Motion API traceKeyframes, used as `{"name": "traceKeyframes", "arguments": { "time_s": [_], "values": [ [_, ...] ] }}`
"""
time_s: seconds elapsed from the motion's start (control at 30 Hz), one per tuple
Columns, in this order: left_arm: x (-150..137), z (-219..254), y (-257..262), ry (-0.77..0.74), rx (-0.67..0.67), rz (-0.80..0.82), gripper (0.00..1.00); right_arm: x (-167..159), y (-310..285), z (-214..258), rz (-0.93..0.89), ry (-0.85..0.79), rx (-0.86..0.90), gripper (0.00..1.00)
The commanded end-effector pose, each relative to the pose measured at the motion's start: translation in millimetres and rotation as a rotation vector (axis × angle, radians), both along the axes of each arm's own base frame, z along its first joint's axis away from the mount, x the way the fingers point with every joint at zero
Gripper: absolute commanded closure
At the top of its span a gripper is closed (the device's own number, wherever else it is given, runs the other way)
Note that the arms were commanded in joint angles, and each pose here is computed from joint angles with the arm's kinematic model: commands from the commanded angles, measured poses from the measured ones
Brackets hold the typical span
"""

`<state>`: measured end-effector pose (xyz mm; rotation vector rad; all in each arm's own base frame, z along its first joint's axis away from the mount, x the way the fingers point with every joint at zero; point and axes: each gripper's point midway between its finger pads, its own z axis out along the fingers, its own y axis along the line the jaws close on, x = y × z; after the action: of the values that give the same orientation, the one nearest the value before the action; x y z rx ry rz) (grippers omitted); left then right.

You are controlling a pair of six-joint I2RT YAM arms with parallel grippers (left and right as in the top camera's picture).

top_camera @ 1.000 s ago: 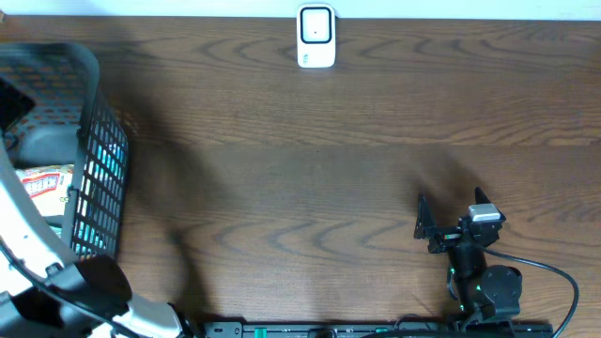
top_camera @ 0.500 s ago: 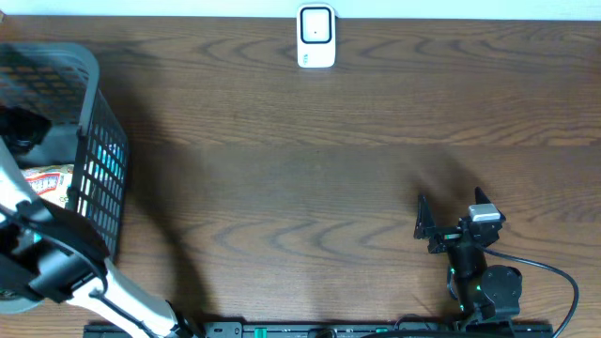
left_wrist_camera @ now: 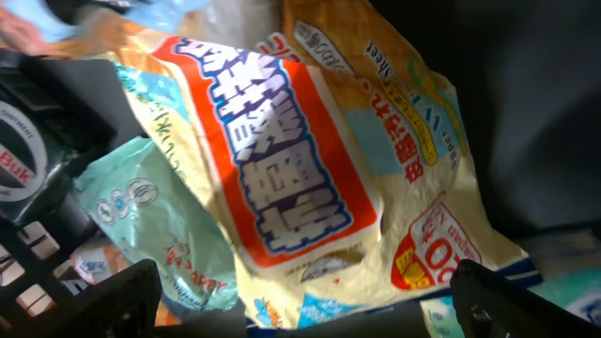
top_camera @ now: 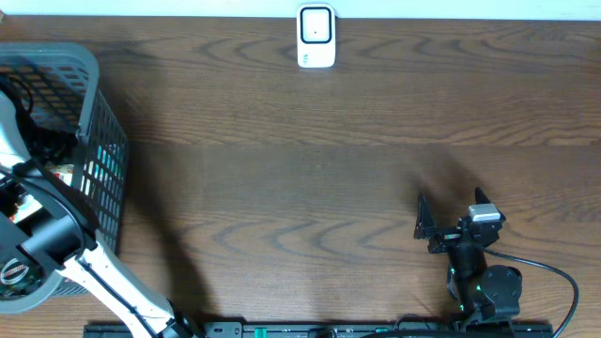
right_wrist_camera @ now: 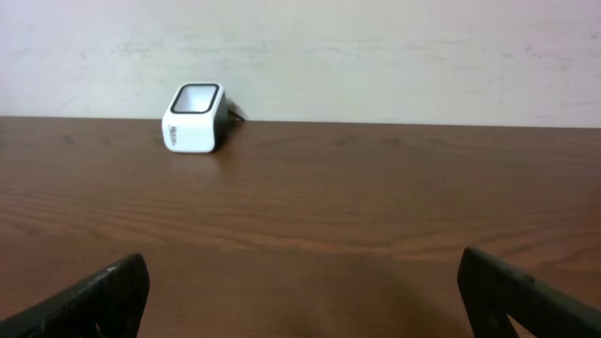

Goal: Scan the item barcode
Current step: 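Grasp the yellow snack bag in the basket with the left gripper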

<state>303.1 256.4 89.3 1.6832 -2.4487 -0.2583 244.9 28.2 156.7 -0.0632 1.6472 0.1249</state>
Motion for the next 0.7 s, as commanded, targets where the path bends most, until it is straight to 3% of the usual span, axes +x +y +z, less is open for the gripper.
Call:
{"name": "traceKeyframes", "arguments": {
  "time_s": [0.0, 0.13, 0.67],
  "values": [
    [-3, -11, 0, 0.041, 0.004, 0.013, 0.02, 0, 1, 0, 0.005, 0.001, 0.013, 0.01],
    [-15, -10, 9, 0.106, 0.075, 0.039, 0.02, 0, 1, 0, 0.005, 0.001, 0.013, 0.01],
    [-28, -20, -3, 0.153, 0.029, 0.067, 0.03, 0, 1, 0, 0.005, 0.001, 0.013, 0.01]
  ]
}}
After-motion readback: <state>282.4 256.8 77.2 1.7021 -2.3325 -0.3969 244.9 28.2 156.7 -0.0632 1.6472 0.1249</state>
